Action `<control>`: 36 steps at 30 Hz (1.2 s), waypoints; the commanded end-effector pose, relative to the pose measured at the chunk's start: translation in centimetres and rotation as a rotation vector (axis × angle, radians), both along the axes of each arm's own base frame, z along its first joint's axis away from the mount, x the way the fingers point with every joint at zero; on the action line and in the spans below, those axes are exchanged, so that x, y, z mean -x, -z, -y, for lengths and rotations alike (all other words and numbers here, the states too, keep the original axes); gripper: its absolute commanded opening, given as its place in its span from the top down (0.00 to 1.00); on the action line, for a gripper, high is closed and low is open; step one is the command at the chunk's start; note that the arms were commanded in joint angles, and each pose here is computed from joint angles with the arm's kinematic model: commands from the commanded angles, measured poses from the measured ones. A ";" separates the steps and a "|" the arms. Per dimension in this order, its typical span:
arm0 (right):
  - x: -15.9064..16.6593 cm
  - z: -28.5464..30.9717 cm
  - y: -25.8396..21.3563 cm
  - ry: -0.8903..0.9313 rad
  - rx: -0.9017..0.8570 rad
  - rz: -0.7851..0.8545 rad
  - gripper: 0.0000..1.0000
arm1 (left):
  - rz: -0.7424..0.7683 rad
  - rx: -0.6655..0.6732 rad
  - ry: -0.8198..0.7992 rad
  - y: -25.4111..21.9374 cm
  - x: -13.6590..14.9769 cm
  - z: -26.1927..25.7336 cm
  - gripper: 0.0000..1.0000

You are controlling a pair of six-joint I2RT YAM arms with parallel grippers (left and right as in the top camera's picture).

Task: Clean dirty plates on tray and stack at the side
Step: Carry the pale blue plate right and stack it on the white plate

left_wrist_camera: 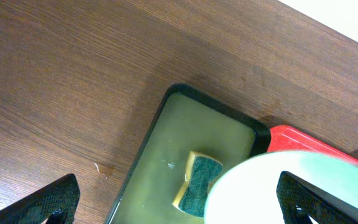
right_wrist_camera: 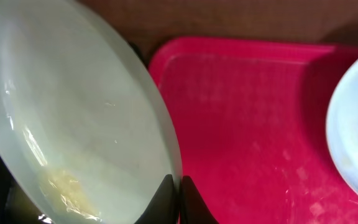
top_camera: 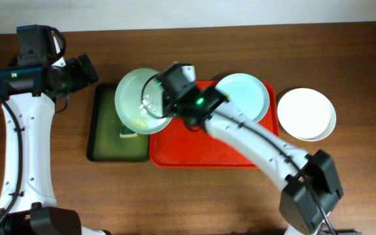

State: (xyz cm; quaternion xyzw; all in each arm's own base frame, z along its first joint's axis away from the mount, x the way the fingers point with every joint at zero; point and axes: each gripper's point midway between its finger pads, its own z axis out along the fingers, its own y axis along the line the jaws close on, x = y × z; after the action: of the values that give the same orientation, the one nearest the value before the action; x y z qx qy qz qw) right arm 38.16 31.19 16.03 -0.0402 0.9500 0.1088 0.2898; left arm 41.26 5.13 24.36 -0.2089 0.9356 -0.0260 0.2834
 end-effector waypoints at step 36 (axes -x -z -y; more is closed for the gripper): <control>-3.5 11.3 0.7 0.098 -0.237 -0.299 0.96 | 0.002 0.013 -0.010 0.0 -0.1 0.0 0.01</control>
State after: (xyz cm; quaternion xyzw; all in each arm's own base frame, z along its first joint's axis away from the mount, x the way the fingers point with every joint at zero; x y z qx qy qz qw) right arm 41.01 22.28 14.22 0.0179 0.9718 0.1375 0.1909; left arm 41.26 5.11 24.36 -0.2099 0.9354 -0.0264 0.2834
